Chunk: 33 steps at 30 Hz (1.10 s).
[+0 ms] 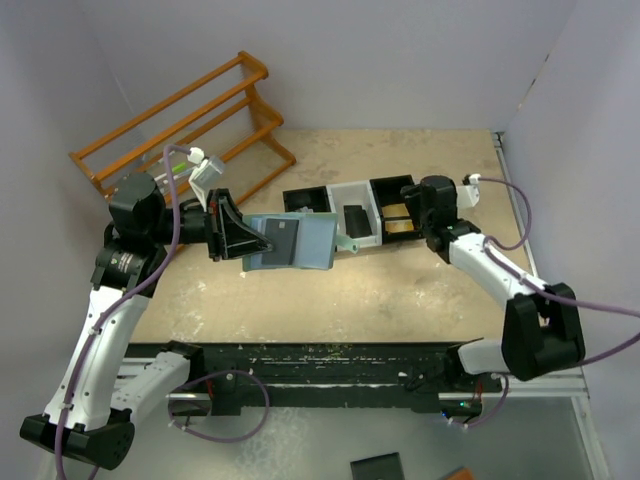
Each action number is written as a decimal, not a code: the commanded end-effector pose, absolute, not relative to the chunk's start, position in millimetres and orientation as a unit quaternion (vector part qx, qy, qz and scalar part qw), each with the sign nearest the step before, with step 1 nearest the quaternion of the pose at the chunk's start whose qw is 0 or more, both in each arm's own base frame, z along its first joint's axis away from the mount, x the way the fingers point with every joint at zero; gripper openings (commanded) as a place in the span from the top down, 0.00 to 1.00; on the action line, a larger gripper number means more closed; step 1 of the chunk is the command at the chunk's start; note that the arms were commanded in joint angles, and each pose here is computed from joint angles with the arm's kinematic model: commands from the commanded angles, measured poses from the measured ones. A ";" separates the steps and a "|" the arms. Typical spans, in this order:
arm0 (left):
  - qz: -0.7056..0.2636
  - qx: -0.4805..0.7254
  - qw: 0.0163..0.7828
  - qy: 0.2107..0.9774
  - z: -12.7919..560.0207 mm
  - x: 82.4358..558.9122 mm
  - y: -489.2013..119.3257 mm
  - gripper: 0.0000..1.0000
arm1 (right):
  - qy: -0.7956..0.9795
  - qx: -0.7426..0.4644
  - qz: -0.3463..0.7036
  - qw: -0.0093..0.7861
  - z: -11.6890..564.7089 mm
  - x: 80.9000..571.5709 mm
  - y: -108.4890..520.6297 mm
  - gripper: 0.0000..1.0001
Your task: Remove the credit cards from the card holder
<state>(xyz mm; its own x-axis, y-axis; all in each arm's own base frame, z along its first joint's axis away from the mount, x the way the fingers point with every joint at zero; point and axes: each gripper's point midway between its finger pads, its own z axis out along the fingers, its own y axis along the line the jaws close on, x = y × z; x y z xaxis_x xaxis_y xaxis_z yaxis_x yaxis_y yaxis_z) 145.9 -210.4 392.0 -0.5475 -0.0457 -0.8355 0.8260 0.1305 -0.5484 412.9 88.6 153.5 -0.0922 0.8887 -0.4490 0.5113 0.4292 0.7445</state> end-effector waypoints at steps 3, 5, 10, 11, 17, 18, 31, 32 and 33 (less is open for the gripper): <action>-0.581 0.327 0.410 0.623 416.9 139.2 -208.3 1.00 | 0.735 0.224 0.346 0.538 259.3 387.5 150.6 0.44; -0.580 0.329 0.407 0.624 414.3 138.7 -208.1 1.00 | 0.719 0.114 0.413 0.547 295.7 357.0 177.1 0.40; -0.576 0.329 0.406 0.629 410.0 140.8 -208.0 1.00 | 0.603 -0.088 0.562 0.559 380.6 246.4 209.5 0.04; -0.575 0.329 0.405 0.630 409.7 141.7 -208.1 1.00 | 0.582 -0.107 0.581 0.558 390.6 230.3 211.0 0.00; -0.577 0.325 0.404 0.631 411.1 144.5 -208.8 1.00 | 0.506 -0.189 0.655 0.528 418.8 172.0 229.1 0.00; -0.578 0.324 0.404 0.631 411.9 144.4 -208.9 1.00 | 0.500 -0.202 0.660 0.523 421.3 165.9 234.8 0.00; -0.597 0.324 0.384 0.626 417.6 140.2 -210.5 1.00 | 0.541 -0.224 0.646 0.490 406.1 164.2 298.9 0.23; -0.597 0.324 0.382 0.626 416.7 140.5 -210.7 1.00 | 0.542 -0.223 0.647 0.488 405.4 165.2 302.2 0.27; -0.598 0.324 0.380 0.627 416.2 141.2 -210.9 1.00 | 0.544 -0.220 0.648 0.486 405.1 166.7 305.6 0.31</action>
<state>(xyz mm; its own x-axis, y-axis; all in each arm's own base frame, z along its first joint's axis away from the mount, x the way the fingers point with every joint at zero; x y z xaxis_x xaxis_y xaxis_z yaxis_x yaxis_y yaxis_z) 145.4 -211.7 395.9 -0.5629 -0.0382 -0.8257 0.8192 0.1074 -0.5634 160.9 299.9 379.9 -0.4922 0.3367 -0.8027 -0.8415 0.0520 0.5378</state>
